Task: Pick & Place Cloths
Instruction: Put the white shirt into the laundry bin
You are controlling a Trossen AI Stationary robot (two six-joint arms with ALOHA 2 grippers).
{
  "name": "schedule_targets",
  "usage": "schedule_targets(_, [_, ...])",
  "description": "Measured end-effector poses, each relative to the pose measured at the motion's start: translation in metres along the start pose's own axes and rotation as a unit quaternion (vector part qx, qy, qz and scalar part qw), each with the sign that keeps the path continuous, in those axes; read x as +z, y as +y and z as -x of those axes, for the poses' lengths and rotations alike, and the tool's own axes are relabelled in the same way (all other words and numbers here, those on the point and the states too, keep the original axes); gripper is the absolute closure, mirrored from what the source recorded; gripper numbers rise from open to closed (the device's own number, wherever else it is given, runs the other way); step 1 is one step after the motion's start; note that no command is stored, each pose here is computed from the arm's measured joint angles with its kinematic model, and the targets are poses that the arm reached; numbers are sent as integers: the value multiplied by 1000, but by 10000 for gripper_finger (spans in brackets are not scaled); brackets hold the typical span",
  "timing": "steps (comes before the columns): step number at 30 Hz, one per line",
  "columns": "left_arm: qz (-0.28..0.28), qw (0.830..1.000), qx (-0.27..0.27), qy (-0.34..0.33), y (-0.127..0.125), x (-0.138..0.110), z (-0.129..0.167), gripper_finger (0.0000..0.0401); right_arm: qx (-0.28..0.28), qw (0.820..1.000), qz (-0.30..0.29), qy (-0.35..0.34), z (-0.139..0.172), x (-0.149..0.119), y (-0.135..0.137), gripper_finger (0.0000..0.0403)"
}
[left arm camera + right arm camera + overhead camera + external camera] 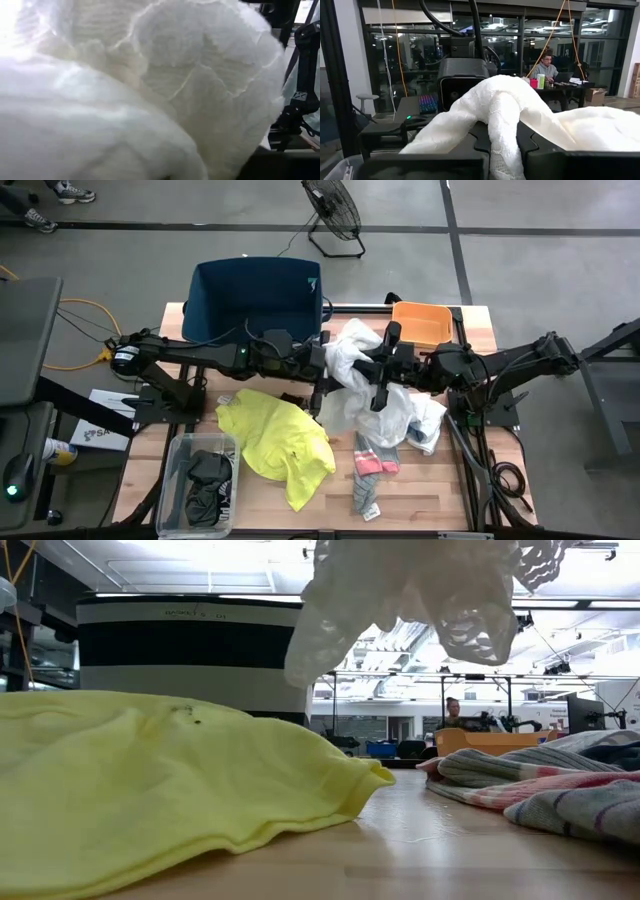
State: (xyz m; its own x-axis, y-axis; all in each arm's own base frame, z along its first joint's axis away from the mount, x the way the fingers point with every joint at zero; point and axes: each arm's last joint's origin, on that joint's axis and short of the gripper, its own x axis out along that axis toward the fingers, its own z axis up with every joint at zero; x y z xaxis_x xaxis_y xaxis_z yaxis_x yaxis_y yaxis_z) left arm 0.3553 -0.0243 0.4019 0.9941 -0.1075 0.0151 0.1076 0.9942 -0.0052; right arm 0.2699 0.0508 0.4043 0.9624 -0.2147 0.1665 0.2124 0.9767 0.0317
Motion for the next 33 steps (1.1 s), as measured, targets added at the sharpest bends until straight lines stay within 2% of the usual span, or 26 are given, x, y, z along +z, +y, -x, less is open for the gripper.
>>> schedule_targets(2, [-4,1000,0,0,0,0,0,364,-1,1000,0,1,0,0,0,388])
schedule_targets(3, [-7,1000,0,0,0,0,0,372,-1,1000,1,2,0,0,0,388])
schedule_targets(8, [-13,1000,1,3,0,-1,0,371,-1,1000,4,4,0,-1,0,385])
schedule_targets(10, [-14,1000,1,6,0,-1,0,372,-1,1000,7,5,0,-1,0,370])
schedule_targets(19, [-20,1000,0,18,0,-4,0,372,-55,998,40,13,9,1,8,218])
schedule_targets(25, [-43,998,31,24,1,5,13,372,-156,987,44,19,26,10,14,117])
schedule_targets(29, [-59,997,53,16,1,21,32,372,-180,982,45,21,36,15,19,78])
schedule_targets(33, [-71,994,80,15,2,36,55,372,-197,979,41,24,41,16,22,64])
